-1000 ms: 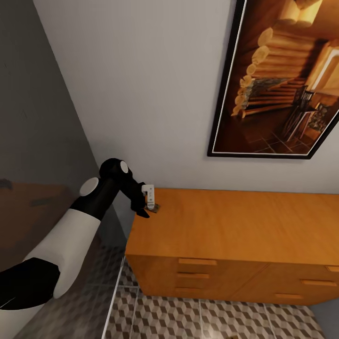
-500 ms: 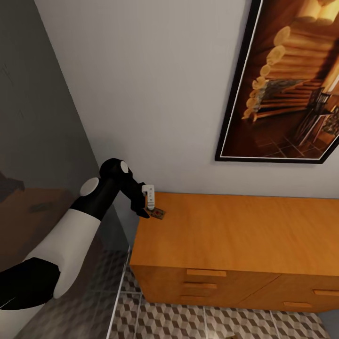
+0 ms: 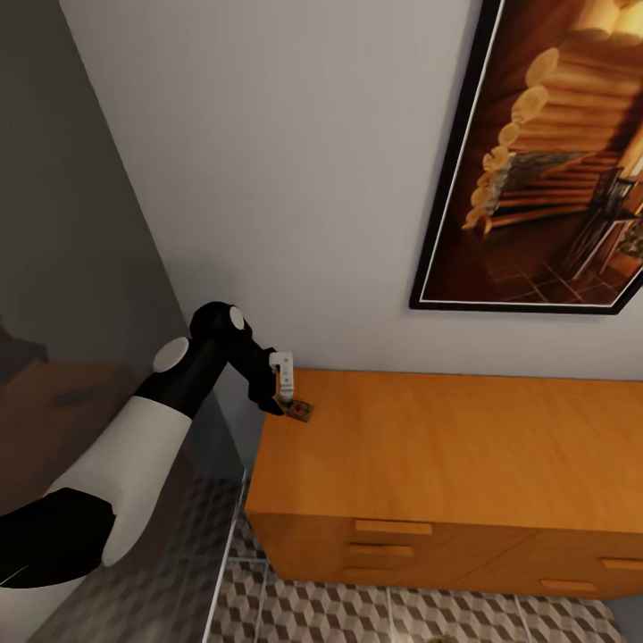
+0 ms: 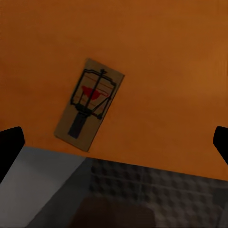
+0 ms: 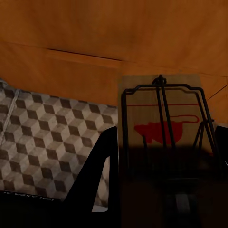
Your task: Take the four mousetraps from the cabinet in the bathroom and place them on the bathroom floor. Make sure all four end up on the same floor surface, and ensure that at least two of them are either under or directly next to the same bathroom sink.
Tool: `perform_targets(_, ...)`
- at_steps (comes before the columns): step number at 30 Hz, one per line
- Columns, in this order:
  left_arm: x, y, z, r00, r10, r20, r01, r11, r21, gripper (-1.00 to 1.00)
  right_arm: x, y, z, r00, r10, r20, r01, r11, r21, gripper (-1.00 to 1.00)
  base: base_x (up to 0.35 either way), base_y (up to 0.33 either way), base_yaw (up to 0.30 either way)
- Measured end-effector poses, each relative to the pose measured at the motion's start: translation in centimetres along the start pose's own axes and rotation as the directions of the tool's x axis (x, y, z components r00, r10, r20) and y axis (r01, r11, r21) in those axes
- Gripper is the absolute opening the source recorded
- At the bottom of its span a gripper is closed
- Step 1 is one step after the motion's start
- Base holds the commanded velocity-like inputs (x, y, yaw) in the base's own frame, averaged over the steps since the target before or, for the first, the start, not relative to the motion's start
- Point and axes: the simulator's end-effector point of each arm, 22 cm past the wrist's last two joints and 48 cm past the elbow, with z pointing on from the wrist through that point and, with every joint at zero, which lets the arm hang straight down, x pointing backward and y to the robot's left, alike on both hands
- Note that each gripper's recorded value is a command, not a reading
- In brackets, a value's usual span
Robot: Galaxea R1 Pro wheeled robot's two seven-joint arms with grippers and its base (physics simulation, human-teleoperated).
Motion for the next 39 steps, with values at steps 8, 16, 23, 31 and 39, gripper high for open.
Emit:
perform_targets(8,0.01,-0.07,0.06,1.000,0.000,-0.002,0.000,1.000,0.002,1.00,0.00,0.00,-0.01,1.000,0.000,0.000,0.000,1.000,0.000,-1.00,0.213,0.000,0.000)
perform_targets(16,0.02,-0.03,0.09,1.000,0.000,-0.002,0.000,1.000,0.002,1.00,0.00,0.06,0.02,1.000,0.000,0.000,0.000,1.000,-0.002,-1.00,0.064,0.000,0.000)
perform_targets(23,0.03,-0.04,0.10,1.000,0.001,-0.003,-0.001,1.000,0.002,1.00,-0.01,0.07,0.02,1.000,0.000,0.000,0.000,1.000,-0.001,-1.00,0.002,0.000,0.000)
perform_targets(31,0.03,-0.04,0.11,1.000,0.002,-0.004,-0.002,1.000,0.002,1.00,-0.01,0.10,0.02,1.000,0.001,0.000,-0.001,1.000,-0.002,-1.00,0.000,0.000,0.000)
perform_targets(39,0.03,-0.04,0.11,1.000,0.002,-0.004,-0.002,1.000,0.002,1.00,0.00,0.07,0.02,1.000,0.000,0.000,0.000,1.000,-0.002,-1.00,0.000,0.000,0.000)
